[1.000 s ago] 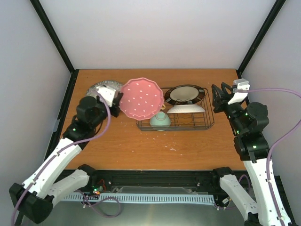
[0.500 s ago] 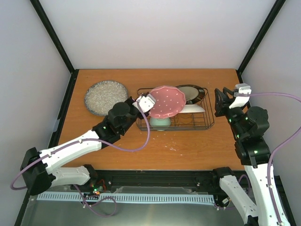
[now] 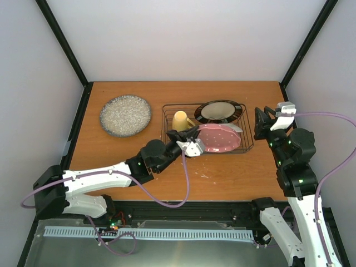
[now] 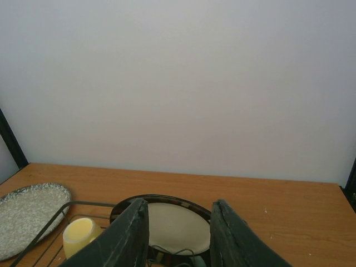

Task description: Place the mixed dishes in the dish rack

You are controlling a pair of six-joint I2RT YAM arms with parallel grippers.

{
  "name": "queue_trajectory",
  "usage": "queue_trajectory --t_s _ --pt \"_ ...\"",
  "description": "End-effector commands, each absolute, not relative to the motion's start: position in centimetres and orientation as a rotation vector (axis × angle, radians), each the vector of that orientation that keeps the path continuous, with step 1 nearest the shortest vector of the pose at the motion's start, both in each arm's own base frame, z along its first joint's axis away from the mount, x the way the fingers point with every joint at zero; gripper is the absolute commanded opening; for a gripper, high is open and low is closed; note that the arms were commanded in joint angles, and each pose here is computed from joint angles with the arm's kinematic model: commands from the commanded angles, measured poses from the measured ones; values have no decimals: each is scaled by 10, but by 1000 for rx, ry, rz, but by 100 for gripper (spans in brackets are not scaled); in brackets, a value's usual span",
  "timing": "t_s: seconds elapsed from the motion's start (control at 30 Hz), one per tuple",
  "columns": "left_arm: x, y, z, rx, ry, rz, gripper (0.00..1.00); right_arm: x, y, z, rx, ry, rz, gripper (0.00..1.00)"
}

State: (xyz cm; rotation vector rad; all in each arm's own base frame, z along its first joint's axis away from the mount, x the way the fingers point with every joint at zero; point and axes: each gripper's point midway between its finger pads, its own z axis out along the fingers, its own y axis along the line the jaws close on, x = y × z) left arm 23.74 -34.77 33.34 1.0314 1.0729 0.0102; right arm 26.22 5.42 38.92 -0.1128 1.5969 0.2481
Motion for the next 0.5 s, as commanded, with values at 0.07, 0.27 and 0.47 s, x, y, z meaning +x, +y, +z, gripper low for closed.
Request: queue_trajectory --t_s 0.07,0.27,0.47 --pt "228 -337 389 833 881 52 1 255 46 391 -92 1565 209 31" --pt "236 -349 370 833 804 180 1 252 45 394 -89 1547 208 31" --pt "247 -369 355 820 784 208 1 248 42 396 -97 1539 176 30"
